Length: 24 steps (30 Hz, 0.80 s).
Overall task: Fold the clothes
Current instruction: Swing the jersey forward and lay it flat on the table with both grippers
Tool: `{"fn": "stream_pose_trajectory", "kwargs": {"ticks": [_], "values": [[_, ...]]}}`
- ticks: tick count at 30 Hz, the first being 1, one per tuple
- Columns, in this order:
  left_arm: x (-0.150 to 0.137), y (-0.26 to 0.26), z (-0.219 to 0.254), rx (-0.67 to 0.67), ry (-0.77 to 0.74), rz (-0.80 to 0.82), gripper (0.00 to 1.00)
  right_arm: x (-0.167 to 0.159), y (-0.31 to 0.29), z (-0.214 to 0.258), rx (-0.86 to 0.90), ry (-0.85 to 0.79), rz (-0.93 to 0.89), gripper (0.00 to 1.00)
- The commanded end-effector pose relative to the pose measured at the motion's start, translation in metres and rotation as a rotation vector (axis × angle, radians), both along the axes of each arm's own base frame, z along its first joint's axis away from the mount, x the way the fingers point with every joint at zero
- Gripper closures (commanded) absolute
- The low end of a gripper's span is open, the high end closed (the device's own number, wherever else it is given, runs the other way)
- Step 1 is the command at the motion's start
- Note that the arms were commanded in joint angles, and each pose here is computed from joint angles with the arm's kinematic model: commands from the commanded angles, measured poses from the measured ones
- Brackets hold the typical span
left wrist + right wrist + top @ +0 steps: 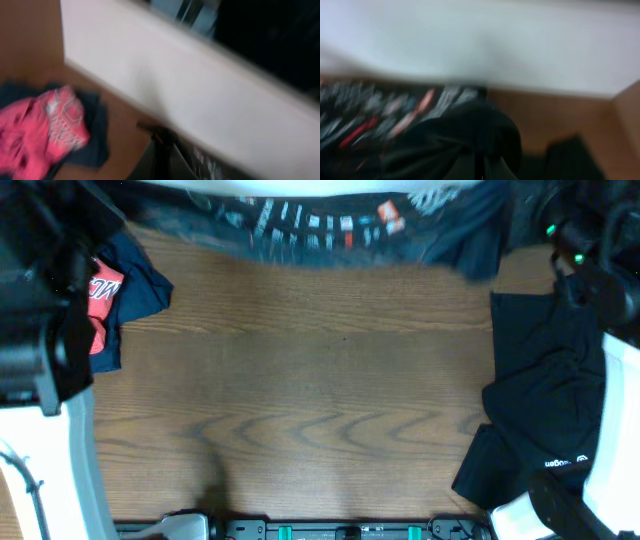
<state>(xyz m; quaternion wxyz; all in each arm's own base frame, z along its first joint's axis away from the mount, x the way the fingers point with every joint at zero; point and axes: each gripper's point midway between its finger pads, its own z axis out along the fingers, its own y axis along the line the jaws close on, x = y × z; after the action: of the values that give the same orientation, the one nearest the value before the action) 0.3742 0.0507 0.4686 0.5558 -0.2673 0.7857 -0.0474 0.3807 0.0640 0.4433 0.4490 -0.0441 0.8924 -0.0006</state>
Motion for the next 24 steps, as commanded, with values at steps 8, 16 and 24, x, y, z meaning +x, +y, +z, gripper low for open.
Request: {"fn": "stream_pose_trajectory", "kwargs": {"ticks": [8, 16, 24], "values": [[-0.005, -0.036, -0.219, -0.184, 0.768, -0.161, 0.94, -0.055, 0.044, -0.154, 0.107, 0.686, 0.167, 0.99], [-0.015, -0.028, -0.248, -0.163, 0.877, -0.119, 0.94, -0.076, 0.039, -0.234, 0.104, 0.935, 0.068, 0.99], [-0.017, -0.011, -0.25, -0.148, 0.883, -0.055, 0.94, -0.104, 0.036, -0.303, 0.1, 1.104, 0.039, 0.99]]}}
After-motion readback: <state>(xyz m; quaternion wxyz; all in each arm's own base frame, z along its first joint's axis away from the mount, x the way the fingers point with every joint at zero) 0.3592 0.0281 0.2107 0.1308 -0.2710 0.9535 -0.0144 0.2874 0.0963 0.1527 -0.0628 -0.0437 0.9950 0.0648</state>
